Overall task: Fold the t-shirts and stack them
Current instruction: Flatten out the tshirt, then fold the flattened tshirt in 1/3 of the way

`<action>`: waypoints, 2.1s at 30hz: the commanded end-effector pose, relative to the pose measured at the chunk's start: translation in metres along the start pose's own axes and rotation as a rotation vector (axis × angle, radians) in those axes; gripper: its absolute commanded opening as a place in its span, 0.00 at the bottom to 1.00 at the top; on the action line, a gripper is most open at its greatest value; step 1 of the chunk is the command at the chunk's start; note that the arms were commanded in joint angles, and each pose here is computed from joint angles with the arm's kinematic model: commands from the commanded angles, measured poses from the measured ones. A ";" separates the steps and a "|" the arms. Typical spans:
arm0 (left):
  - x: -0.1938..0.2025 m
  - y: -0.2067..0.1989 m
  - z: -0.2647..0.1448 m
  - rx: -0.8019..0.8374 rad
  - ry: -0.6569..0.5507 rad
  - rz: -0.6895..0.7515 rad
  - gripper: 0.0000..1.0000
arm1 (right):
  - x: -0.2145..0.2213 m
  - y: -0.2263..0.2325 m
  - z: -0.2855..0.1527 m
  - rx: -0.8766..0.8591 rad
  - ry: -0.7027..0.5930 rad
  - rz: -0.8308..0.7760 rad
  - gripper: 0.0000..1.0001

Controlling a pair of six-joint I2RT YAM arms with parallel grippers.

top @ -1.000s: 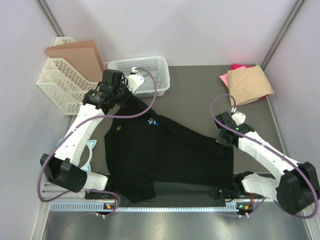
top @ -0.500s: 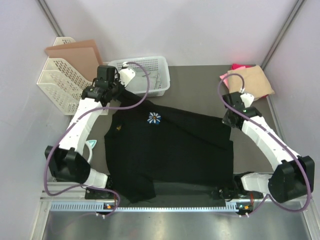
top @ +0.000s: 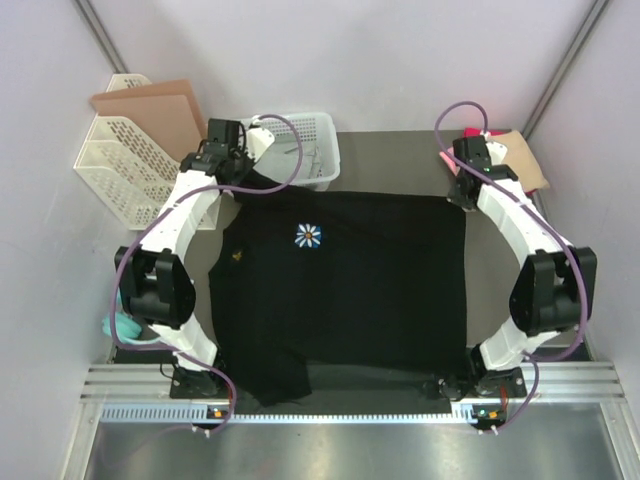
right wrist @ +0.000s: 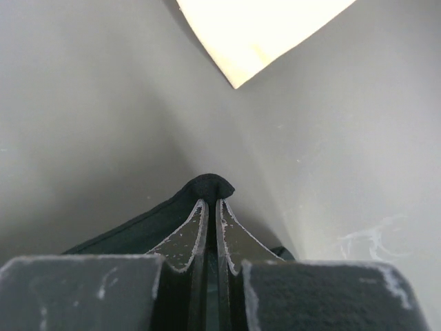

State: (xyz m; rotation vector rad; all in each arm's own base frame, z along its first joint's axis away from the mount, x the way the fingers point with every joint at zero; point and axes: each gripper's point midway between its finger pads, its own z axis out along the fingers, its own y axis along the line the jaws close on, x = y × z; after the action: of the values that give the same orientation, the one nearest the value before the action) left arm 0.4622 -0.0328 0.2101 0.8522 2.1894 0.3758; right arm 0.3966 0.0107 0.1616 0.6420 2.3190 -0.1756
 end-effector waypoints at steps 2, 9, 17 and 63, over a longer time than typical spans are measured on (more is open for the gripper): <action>-0.017 0.054 -0.013 -0.178 -0.046 0.001 0.00 | -0.026 0.004 0.016 0.033 -0.030 -0.019 0.00; -0.018 0.094 -0.004 -0.244 -0.003 0.009 0.00 | -0.045 0.012 0.024 0.041 -0.043 -0.032 0.00; -0.023 0.072 0.007 -0.142 0.012 0.025 0.00 | -0.058 0.007 0.018 0.058 -0.060 -0.030 0.00; 0.098 -0.108 -0.095 0.271 0.123 0.059 0.00 | 0.129 -0.057 -0.016 0.090 0.165 -0.078 0.01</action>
State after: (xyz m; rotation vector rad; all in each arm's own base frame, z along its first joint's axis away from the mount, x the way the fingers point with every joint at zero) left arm 0.3063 -0.0435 0.1620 1.0897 2.3672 0.2108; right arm 0.2760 0.0073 0.0762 0.6262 2.5596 -0.3198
